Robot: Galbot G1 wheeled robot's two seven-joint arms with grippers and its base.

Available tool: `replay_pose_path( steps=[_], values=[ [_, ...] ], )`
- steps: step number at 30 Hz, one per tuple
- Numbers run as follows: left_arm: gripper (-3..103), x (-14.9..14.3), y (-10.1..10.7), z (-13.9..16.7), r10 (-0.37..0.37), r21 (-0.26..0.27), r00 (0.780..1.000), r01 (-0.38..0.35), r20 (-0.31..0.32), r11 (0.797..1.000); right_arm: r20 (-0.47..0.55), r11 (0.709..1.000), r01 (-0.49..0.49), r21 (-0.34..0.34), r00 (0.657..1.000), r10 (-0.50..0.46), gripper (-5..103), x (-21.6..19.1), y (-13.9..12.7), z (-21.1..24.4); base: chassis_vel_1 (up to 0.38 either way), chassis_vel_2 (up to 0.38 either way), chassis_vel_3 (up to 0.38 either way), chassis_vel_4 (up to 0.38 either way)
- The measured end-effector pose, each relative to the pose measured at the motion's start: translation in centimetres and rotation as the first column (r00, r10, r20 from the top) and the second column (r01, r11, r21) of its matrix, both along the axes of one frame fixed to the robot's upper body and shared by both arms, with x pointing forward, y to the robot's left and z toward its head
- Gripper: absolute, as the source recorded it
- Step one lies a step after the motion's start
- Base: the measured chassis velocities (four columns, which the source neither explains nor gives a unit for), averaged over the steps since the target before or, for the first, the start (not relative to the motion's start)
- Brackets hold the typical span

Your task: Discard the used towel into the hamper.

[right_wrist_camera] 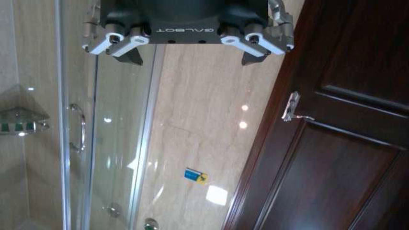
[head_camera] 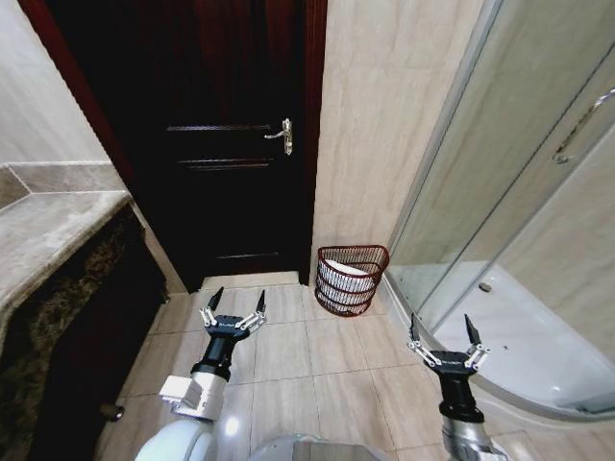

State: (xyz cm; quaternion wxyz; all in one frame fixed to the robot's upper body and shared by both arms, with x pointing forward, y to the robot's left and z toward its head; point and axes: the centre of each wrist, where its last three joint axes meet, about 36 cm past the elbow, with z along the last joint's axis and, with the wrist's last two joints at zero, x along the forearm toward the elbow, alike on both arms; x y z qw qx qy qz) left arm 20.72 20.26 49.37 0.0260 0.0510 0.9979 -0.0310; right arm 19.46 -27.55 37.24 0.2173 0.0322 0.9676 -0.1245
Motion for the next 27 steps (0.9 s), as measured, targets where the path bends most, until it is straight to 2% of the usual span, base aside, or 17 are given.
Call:
replay_pose_path(
  steps=[11, 27],
  values=[
    [100, 0.00, 0.00, 0.00, 0.000, 0.000, 1.000, 0.000, 0.000, 1.000, 0.025, 1.000, 0.020, -0.009, 0.999, -0.020, 100, -0.02, -0.34, -0.29, 0.000, 0.000, 0.000, 0.000],
    [100, 0.00, 0.00, 0.00, 0.000, 0.000, 1.000, 0.000, 0.000, 1.000, 0.077, 0.999, -0.040, -0.008, 0.996, 0.041, 100, 0.24, -0.10, -0.33, 0.000, 0.000, 0.000, 0.000]
  ],
)
